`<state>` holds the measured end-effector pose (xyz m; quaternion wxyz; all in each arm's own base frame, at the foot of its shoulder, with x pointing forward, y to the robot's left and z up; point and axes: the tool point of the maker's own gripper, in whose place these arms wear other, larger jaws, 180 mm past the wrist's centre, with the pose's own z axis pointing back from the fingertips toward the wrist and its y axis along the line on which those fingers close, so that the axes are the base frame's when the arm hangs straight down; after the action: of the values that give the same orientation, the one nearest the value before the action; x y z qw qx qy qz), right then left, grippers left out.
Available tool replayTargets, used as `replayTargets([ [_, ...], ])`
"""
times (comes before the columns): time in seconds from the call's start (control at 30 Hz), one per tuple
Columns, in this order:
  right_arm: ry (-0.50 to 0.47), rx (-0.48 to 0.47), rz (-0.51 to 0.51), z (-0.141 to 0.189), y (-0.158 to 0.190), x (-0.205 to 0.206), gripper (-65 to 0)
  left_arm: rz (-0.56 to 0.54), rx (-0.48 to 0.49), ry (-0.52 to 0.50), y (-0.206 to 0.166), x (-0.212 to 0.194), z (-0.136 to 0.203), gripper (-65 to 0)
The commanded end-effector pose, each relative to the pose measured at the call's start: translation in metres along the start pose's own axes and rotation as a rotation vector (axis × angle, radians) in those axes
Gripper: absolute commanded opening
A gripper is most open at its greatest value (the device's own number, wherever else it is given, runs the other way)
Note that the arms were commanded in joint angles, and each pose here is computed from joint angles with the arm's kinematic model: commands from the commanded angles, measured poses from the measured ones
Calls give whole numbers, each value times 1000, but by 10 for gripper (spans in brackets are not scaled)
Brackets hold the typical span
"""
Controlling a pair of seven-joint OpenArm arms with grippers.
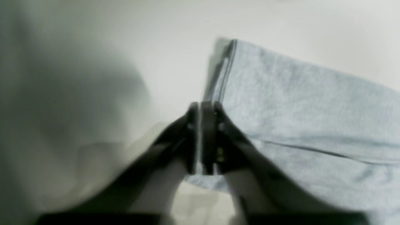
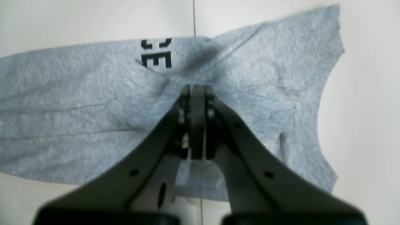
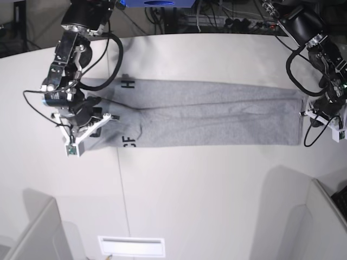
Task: Fold the T-shirt properly
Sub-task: 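Release the hem and move both grippers to the folded strip's ends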
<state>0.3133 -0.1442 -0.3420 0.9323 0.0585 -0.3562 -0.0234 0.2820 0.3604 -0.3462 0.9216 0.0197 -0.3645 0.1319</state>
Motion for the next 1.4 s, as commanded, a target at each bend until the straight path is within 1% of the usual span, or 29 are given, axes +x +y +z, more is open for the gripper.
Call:
replayTargets([
  [0.0, -38, 1, 6, 3, 0, 11, -650, -2, -9, -43, 5, 13, 4, -446],
  [0.03, -34, 2, 7, 3, 1, 9, -650, 12, -24, -47, 5, 12, 2, -370],
  [0.07, -29, 2, 5, 3, 1, 7, -650, 24, -36, -64, 7, 14, 1, -278],
  [0.1, -22, 10, -3, 2, 4, 4, -650, 40, -48, -68, 8, 10, -1, -209],
  [0.13, -8, 15, -11, 2, 7, -3, -650, 55, -58, -65, 10, 4, -2, -145],
  [0.17, -2, 18, -15, 1, 8, -6, -650, 69, -63, -66, 10, 1, -5, -104],
  [0.2, 0, 19, -16, 1, 8, -7, -650, 78, -66, -65, 11, -2, -7, -94],
  [0.37, -3, 20, -18, 2, 10, -6, -650, 127, -76, -42, 13, -17, -22, -118],
  [0.47, 0, 20, -18, 2, 10, -8, -650, 164, -86, -15, 14, -24, -33, -117],
  [0.6, 0, 22, -20, 2, 10, -8, -650, 101, -125, 54, -4, -36, -45, -118],
  [0.7, -3, 22, -19, 2, 10, -7, -650, 76, -142, 78, -13, -42, -48, -125],
  [0.73, -6, 21, -18, 3, 10, -6, -650, 80, -142, 87, -13, -45, -48, -151],
  [0.77, -8, 21, -18, 4, 10, -5, -650, 84, -141, 96, -12, -49, -49, -197],
  [0.8, -11, 20, -17, 5, 10, -5, -650, 92, -143, 105, -12, -52, -50, -258],
  [0.97, -14, 14, -22, 6, 8, -5, -650, 146, -148, 163, -10, -74, -60, -638],
  [1.0, -14, 14, -22, 6, 8, -5, -650, 153, -151, 162, -11, -73, -62, -650],
  [1.1, -14, 14, -22, 6, 8, -5, -650, 162, -152, 161, -10, -69, -65, -650],
  [1.2, -8, 14, -22, 6, 8, -6, -650, 142, -134, 140, -1, -57, -62, -650],
  [1.37, -6, 13, -23, 6, 7, -7, -650, 113, -85, 39, 25, -29, -56, -650],
])
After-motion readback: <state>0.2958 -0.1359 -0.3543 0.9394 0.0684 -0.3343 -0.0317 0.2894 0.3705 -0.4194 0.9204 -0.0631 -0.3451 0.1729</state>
